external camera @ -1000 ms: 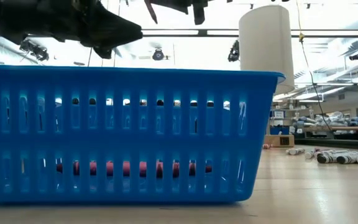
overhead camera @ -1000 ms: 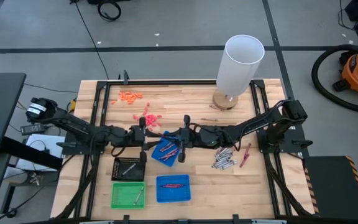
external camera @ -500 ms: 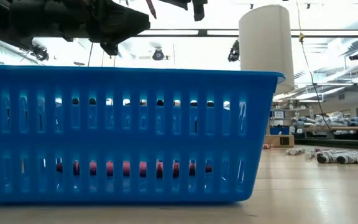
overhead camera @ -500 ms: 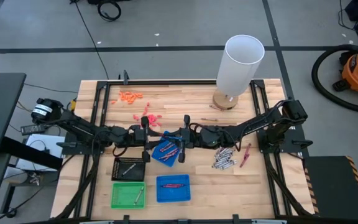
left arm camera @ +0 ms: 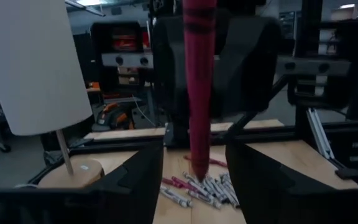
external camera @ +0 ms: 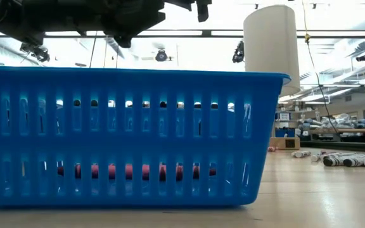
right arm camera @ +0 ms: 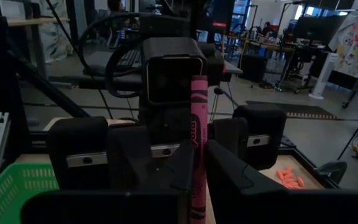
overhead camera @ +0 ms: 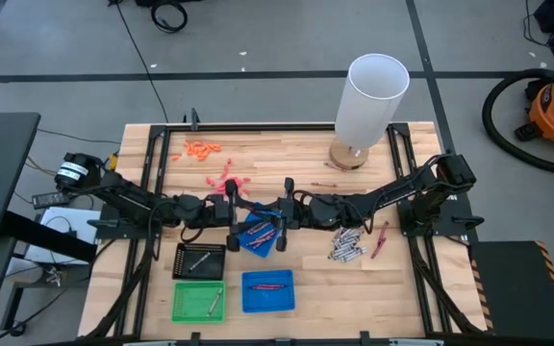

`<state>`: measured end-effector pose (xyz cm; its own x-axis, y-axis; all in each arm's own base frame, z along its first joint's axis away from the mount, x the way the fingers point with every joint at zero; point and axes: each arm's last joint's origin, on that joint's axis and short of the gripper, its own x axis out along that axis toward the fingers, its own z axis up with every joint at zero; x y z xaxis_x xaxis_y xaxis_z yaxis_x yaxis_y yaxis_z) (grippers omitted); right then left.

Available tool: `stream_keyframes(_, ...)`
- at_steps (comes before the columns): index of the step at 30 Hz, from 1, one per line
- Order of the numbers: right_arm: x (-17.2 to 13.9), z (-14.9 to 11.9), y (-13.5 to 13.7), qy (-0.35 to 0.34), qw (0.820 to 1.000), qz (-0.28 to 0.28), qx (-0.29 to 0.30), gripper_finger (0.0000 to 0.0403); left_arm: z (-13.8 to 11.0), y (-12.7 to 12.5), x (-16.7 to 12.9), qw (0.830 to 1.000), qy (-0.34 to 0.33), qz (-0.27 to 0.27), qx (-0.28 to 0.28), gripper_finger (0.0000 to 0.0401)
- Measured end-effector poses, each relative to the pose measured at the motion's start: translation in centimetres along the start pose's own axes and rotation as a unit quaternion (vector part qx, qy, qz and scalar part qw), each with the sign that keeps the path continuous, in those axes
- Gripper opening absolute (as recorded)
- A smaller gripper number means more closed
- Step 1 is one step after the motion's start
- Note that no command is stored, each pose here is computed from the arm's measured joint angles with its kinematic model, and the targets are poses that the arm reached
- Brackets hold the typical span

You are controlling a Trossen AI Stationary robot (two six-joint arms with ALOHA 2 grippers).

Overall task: Sort crayons
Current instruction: Put the violet crayon into the bottom blue bin

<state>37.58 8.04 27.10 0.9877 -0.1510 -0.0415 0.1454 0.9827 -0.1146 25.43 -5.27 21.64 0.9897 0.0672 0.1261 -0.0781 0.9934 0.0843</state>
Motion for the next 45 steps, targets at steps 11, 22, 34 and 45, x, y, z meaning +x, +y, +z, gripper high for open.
stream_keyframes(11,0.0,-0.2,0.1,0.008,1.000,0.002,-0.004,0.0039,0.1,0.0,0.1,1.000,-0.001,0.001,-0.005,0.0125)
stream_keyframes(22,0.0,-0.3,0.1,0.014,1.000,0.003,-0.011,0.0048,0.1,0.0,0.1,1.000,-0.003,0.001,-0.031,0.0036)
stream_keyframes(34,-0.2,-0.6,0.1,0.039,0.999,-0.001,-0.010,0.0122,-0.1,-0.1,0.0,0.999,0.009,0.000,-0.035,0.0040)
stream_keyframes(45,-1.8,-0.1,-0.1,0.099,0.995,-0.028,-0.014,0.0139,-0.5,-0.2,0.0,0.999,0.030,-0.008,-0.040,0.0038)
